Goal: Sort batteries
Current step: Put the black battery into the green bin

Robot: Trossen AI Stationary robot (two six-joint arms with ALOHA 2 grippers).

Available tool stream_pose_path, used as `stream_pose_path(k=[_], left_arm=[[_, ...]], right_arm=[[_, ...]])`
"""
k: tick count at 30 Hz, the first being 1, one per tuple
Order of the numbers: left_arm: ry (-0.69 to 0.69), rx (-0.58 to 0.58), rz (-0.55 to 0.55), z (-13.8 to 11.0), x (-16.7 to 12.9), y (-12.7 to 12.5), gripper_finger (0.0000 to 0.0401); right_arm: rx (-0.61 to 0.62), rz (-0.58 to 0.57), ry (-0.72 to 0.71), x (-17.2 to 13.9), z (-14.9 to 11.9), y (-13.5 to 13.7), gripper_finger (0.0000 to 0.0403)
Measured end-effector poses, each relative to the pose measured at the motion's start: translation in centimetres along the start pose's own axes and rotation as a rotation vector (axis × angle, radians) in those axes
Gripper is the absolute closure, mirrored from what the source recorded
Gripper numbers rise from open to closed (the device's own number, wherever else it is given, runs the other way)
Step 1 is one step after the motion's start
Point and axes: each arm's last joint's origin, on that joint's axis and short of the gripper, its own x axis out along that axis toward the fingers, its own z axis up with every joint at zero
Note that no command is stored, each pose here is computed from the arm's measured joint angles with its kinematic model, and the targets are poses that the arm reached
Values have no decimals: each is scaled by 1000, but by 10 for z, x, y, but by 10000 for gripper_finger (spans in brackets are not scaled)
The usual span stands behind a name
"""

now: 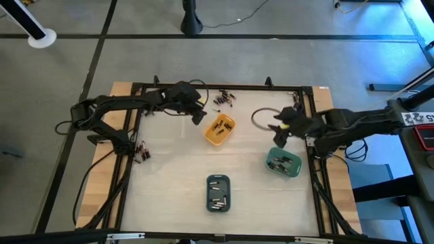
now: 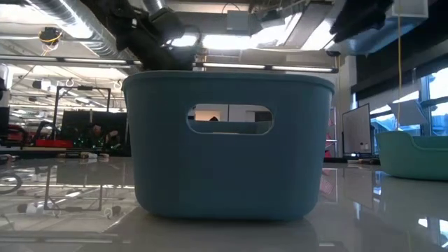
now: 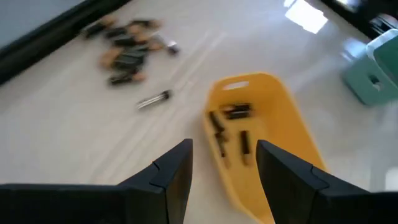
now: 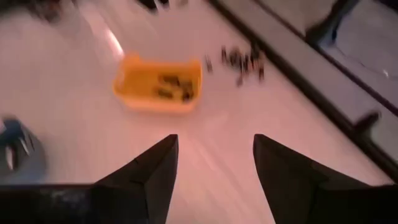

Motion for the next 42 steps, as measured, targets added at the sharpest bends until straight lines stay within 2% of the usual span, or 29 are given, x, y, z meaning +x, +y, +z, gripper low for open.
stream_pose_path(k=[4, 8, 10, 13, 17, 22, 24, 26, 31, 37, 40, 42], left_arm=[[63, -151, 73, -3, -3, 21, 235], [168, -254, 141, -12, -7, 35, 235], [212, -276, 157, -17, -8, 36, 235], [234, -262, 155, -20, -7, 30, 235], [139, -206, 156, -14, -3, 18, 235], [8, -123, 82, -3, 0, 1, 235], [-10, -98, 64, -2, 1, -3, 235], [-23, -77, 50, -2, 2, -7, 235], [-13, -33, 43, -3, 4, -10, 235], [23, 8, 41, -8, 5, -13, 235], [63, 31, 45, -12, 5, -15, 235], [91, 50, 49, -16, 5, -16, 235]], right_arm=[[-7, 72, -140, 8, 2, -13, 191], [-3, 163, -282, 31, 1, -27, 191], [18, 215, -306, 45, -2, -36, 191], [93, 236, -265, 61, -9, -53, 191], [188, 95, -160, 71, -21, -77, 191], [451, -309, -107, 71, -31, -107, 191], [512, -410, -63, 70, -31, -121, 191], [560, -449, 6, 74, -33, -135, 191], [669, -442, 196, 110, -35, -172, 191], [685, -557, 428, 161, -38, -223, 191], [687, -632, 571, 176, -39, -243, 191], [683, -643, 648, 183, -38, -252, 191]])
